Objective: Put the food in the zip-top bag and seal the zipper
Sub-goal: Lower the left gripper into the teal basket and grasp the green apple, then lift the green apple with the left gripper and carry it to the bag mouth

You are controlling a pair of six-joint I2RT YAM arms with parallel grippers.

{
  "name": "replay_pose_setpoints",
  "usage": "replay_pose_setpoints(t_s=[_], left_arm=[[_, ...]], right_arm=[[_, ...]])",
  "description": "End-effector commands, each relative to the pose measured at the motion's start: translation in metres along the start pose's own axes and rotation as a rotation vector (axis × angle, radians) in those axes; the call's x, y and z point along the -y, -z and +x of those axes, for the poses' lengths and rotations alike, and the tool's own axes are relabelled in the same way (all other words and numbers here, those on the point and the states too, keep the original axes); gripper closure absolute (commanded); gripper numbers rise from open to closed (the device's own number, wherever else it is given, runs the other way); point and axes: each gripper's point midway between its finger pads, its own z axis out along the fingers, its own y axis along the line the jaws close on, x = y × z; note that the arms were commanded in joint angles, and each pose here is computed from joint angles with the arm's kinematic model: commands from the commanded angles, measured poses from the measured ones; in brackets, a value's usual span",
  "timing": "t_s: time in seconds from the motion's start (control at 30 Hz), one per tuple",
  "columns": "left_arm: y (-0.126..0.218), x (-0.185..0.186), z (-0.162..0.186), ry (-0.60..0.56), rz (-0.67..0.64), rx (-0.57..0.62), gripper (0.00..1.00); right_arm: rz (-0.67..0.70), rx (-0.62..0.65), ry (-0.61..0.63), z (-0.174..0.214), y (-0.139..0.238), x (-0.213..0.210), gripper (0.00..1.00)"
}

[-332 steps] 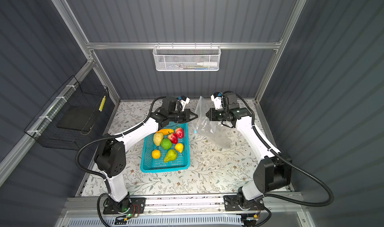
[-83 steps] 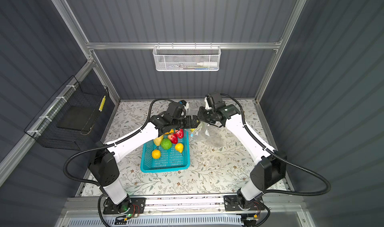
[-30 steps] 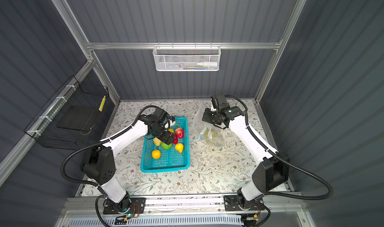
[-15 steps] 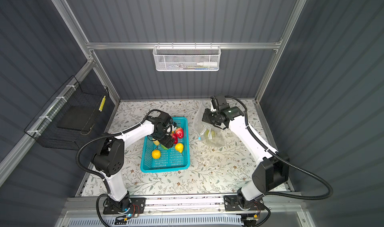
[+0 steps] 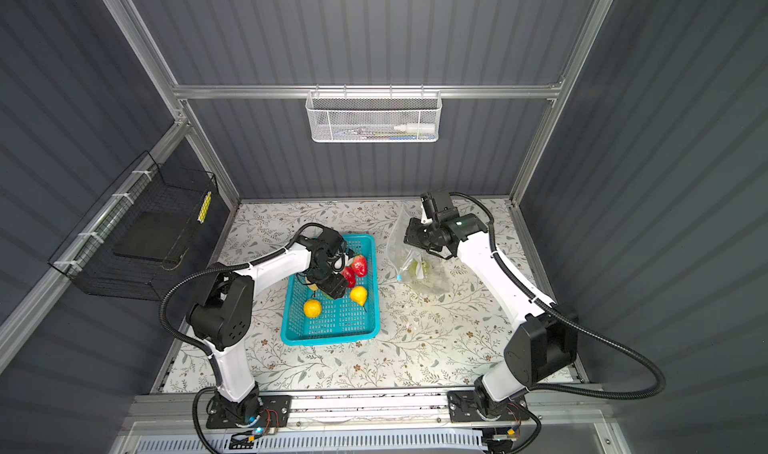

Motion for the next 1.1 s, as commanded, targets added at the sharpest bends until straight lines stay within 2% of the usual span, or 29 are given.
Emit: replay_pose_setpoints(t_s=[0.0,0.1,0.3,0.47,0.57,0.67,0.87,1.03,1.07], left_arm=[[-0.005,0.004,0.004,-0.002,0.016,-0.013,0.33],[-0.002,0.006,0.002,-0.001,0.021,-0.002,0.41],[0.011,0.007,-0.002,0.004,0.024,0.028,0.45],[0.045,0.014,-0.014,0.018,0.051,0.109,0.45],[0.077,0.019,-0.029,0.027,0.076,0.194,0.44],[0.12,0.026,-0.054,0.03,0.114,0.327,0.45],[0.211,0.046,-0.101,0.07,0.247,0.666,0.46],[0.278,0.065,-0.13,0.16,0.458,0.976,0.49],[0.281,0.068,-0.133,0.19,0.505,1.01,0.49]], right_arm=[[-0.004,0.011,-0.006,-0.001,0.005,0.001,1.0],[-0.006,0.012,-0.008,-0.001,0.005,0.001,1.0],[-0.008,0.015,-0.007,-0.002,0.006,0.0,1.0],[-0.007,0.023,-0.004,-0.003,0.008,0.0,1.0],[-0.009,0.023,-0.005,-0.003,0.008,0.0,1.0],[-0.016,0.024,-0.006,-0.004,0.008,-0.001,1.0],[-0.056,0.012,-0.013,-0.002,0.007,-0.008,1.0],[-0.086,-0.006,-0.026,0.001,0.003,-0.013,1.0],[-0.09,-0.008,-0.027,0.001,0.003,-0.013,1.0]])
